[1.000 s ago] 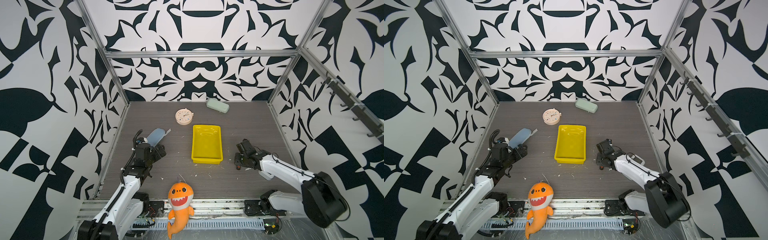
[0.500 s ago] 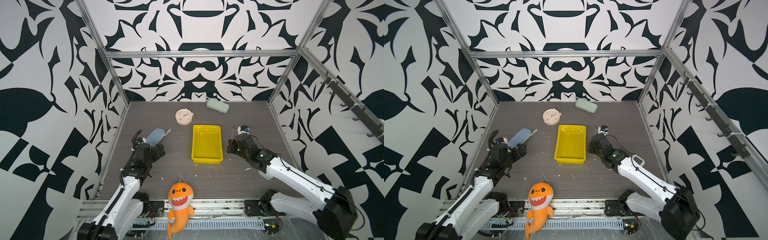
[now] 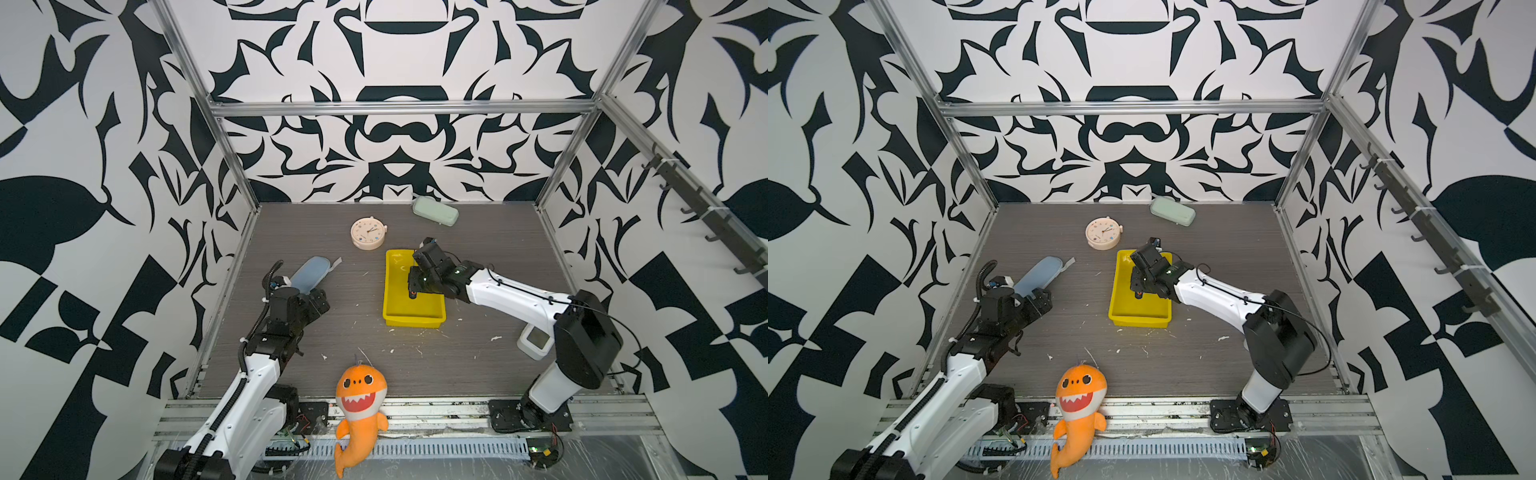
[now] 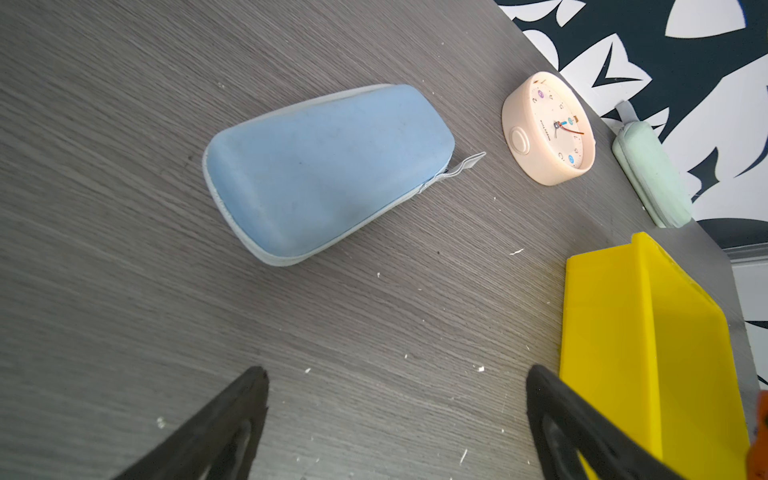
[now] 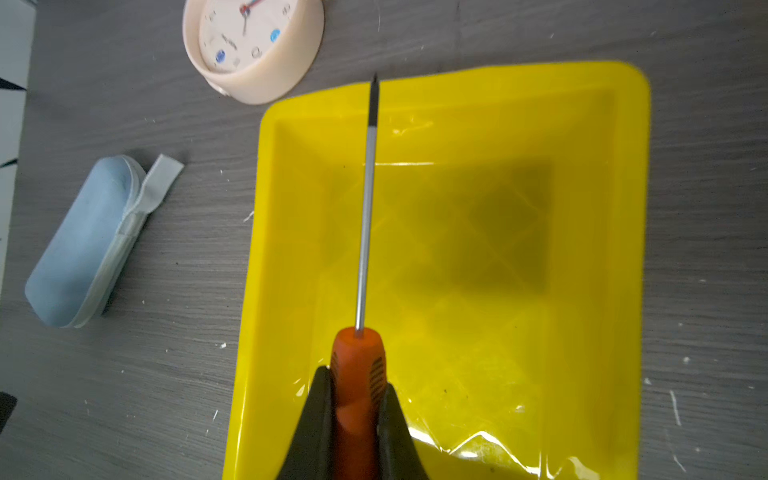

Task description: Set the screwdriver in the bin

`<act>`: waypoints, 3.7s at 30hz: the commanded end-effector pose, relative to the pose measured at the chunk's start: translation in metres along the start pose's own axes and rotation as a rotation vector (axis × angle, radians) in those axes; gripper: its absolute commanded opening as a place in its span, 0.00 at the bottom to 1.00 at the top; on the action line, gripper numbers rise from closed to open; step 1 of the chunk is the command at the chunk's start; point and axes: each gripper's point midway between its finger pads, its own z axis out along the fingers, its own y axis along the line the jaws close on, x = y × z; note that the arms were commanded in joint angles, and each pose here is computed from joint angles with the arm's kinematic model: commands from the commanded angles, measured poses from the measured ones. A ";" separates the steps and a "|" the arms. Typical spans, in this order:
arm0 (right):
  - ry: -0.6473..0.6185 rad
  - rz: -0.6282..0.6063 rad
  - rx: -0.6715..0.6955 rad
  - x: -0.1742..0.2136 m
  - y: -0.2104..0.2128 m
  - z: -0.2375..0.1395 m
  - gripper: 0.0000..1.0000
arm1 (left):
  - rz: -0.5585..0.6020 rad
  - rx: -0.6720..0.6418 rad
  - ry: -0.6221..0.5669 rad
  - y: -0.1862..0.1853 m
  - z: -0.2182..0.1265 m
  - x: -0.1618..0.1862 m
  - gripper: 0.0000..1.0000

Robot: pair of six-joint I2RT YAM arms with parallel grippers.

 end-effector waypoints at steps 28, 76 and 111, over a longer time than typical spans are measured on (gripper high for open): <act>0.146 -0.020 0.032 0.003 0.005 0.003 0.26 | -0.012 -0.024 -0.001 0.002 0.001 -0.003 0.99; -0.932 -0.419 0.466 -0.082 -0.167 -0.114 0.99 | -0.019 -0.045 0.008 0.004 0.004 -0.003 1.00; -0.734 -0.230 0.546 -0.066 -0.282 -0.049 1.00 | -0.029 -0.067 0.010 0.007 0.010 -0.004 1.00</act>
